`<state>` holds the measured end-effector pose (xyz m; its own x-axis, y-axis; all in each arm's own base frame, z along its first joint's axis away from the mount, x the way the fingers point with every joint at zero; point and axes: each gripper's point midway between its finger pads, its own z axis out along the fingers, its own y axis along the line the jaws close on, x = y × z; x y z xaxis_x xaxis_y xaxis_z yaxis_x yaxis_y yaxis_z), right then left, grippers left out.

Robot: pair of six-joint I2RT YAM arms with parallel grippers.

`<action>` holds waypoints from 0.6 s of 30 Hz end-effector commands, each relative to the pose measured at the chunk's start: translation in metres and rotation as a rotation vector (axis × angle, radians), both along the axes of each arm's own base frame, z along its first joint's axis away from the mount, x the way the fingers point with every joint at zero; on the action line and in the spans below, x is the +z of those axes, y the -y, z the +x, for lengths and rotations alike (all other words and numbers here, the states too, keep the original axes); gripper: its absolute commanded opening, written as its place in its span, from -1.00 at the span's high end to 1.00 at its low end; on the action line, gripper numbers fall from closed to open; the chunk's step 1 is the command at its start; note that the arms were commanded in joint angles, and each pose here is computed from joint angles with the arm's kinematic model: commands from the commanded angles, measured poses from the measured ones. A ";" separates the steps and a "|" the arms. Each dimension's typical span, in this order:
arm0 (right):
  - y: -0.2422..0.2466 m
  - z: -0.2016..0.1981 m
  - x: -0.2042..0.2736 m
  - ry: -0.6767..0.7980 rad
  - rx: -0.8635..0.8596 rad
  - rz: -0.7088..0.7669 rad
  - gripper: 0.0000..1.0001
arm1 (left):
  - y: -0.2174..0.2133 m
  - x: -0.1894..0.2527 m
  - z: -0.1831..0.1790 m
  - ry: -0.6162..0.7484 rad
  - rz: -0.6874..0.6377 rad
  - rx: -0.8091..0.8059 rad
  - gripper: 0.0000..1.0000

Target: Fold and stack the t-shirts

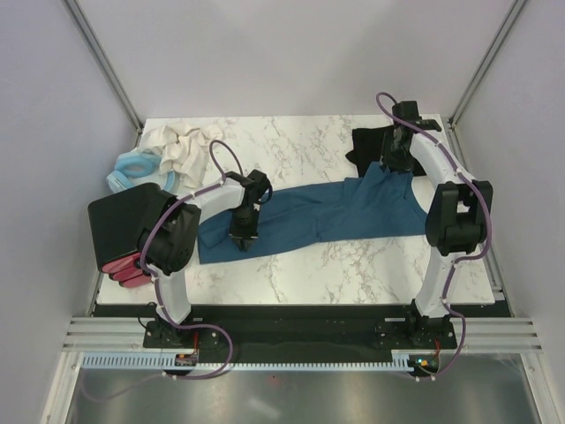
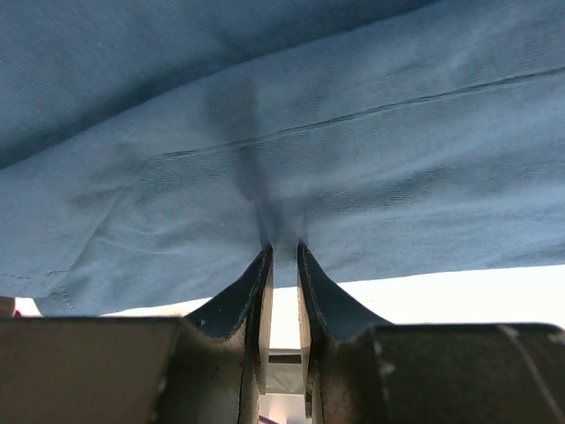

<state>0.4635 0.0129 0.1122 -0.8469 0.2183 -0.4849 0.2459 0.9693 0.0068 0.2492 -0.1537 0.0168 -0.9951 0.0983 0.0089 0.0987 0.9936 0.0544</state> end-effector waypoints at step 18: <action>-0.022 -0.140 -0.069 -0.290 -0.071 0.026 0.46 | -0.037 -0.003 -0.017 -0.025 0.178 0.012 0.51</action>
<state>0.3171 0.0379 0.0457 -0.9429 0.2599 -0.2085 0.2712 0.9622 -0.0270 0.2376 -0.1300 0.0135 -0.9939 0.1009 0.0447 0.1070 0.9805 0.1650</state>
